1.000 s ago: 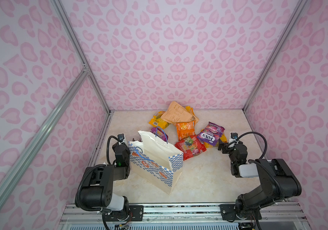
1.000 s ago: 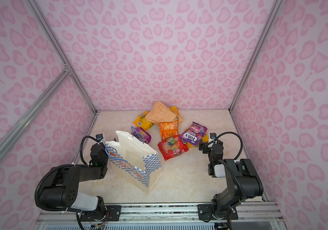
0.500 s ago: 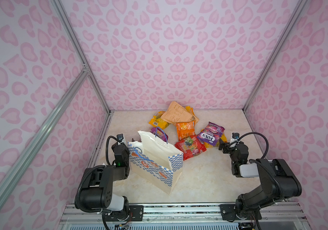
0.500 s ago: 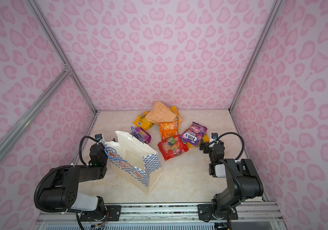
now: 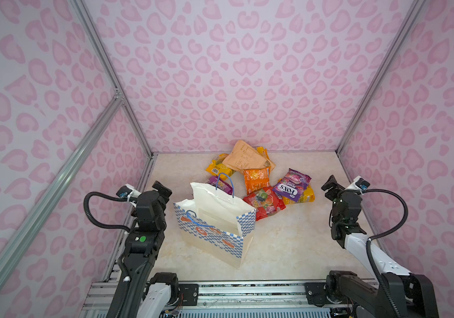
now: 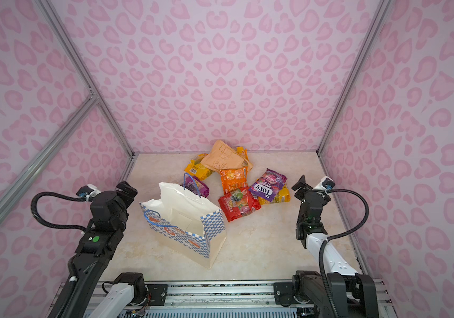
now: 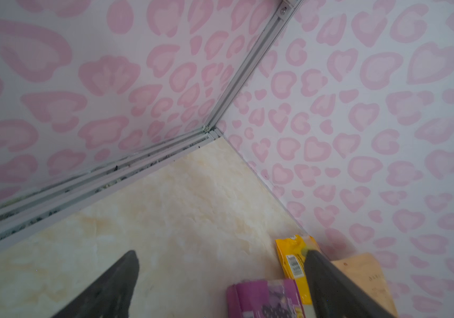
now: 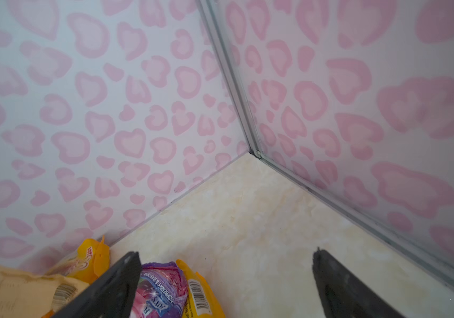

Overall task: Place the snacks into the paper bag
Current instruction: 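Grasp the checkered paper bag rim with the left gripper while right moves to snacks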

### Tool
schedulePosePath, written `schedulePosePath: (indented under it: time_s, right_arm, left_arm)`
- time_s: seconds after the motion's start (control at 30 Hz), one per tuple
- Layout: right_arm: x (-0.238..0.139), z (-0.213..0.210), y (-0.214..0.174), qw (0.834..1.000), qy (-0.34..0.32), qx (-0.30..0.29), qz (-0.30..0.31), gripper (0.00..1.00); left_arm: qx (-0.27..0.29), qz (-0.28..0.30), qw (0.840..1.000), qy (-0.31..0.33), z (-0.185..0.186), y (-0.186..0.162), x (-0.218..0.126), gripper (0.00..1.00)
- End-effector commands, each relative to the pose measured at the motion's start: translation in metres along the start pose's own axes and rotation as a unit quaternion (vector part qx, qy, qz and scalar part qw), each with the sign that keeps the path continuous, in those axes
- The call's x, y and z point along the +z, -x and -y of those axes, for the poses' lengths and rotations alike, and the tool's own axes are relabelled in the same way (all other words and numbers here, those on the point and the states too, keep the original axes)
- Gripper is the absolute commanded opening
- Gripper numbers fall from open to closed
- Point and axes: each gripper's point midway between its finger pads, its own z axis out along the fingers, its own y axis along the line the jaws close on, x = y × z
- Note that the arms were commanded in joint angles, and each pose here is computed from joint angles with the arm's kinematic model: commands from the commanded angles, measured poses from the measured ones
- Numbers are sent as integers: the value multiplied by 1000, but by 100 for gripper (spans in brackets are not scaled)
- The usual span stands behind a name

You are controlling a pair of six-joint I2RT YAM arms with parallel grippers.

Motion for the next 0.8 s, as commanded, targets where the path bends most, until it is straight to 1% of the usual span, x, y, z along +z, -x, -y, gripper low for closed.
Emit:
schedulePosePath:
  time_s: [0.0, 0.03, 0.07, 0.1, 0.23, 0.33, 0.43, 0.47, 0.53, 0.57, 0.6, 0.63, 0.67, 0.73, 0.77]
  right_arm:
    - [0, 20, -31, 982, -6, 171, -75, 100]
    - [2, 13, -32, 982, 13, 168, -84, 100]
    - [3, 10, -33, 982, 17, 161, -95, 100]
    - [3, 6, -35, 982, 11, 150, -111, 100]
    - [0, -11, -45, 983, -3, 91, -159, 100]
    - [-5, -18, -50, 982, -10, 60, -177, 100]
    - [-10, -23, -54, 980, -11, 45, -193, 100]
    - [-12, -25, -55, 980, -8, 45, -196, 100]
    - [-16, -29, -58, 979, -1, 44, -200, 100]
    - [-18, -30, -59, 978, 0, 41, -202, 100]
    - [-20, -31, -61, 978, 1, 39, -205, 100]
    - [-22, -33, -62, 978, 3, 37, -207, 100]
    - [-23, -34, -63, 977, 4, 34, -210, 100]
    - [-26, -34, -67, 976, 7, 31, -216, 99]
    - [-27, -35, -69, 975, 9, 31, -218, 99]
  left_arm:
    - [-49, -135, 989, -46, 0, -36, -48, 97]
    - [-61, -144, 985, -77, 10, -33, -61, 97]
    - [-68, -158, 980, -96, 18, -30, -72, 97]
    - [-72, -182, 976, -101, 23, -30, -83, 97]
    - [-58, -294, 952, -65, 30, -43, -111, 97]
    - [-56, -326, 943, -43, 30, -41, -126, 98]
    - [-62, -359, 931, -21, 31, -46, -133, 99]
    - [-68, -362, 930, -24, 36, -42, -136, 96]
    - [-73, -373, 925, -10, 36, -45, -136, 90]
    - [-74, -382, 921, 1, 34, -48, -135, 85]
    - [-77, -392, 917, 4, 35, -52, -134, 75]
    - [-81, -400, 913, 8, 35, -56, -133, 69]
    - [-83, -409, 909, 10, 35, -61, -132, 65]
    - [-78, -424, 902, 20, 34, -69, -130, 62]
    - [-72, -440, 894, 38, 27, -82, -125, 62]
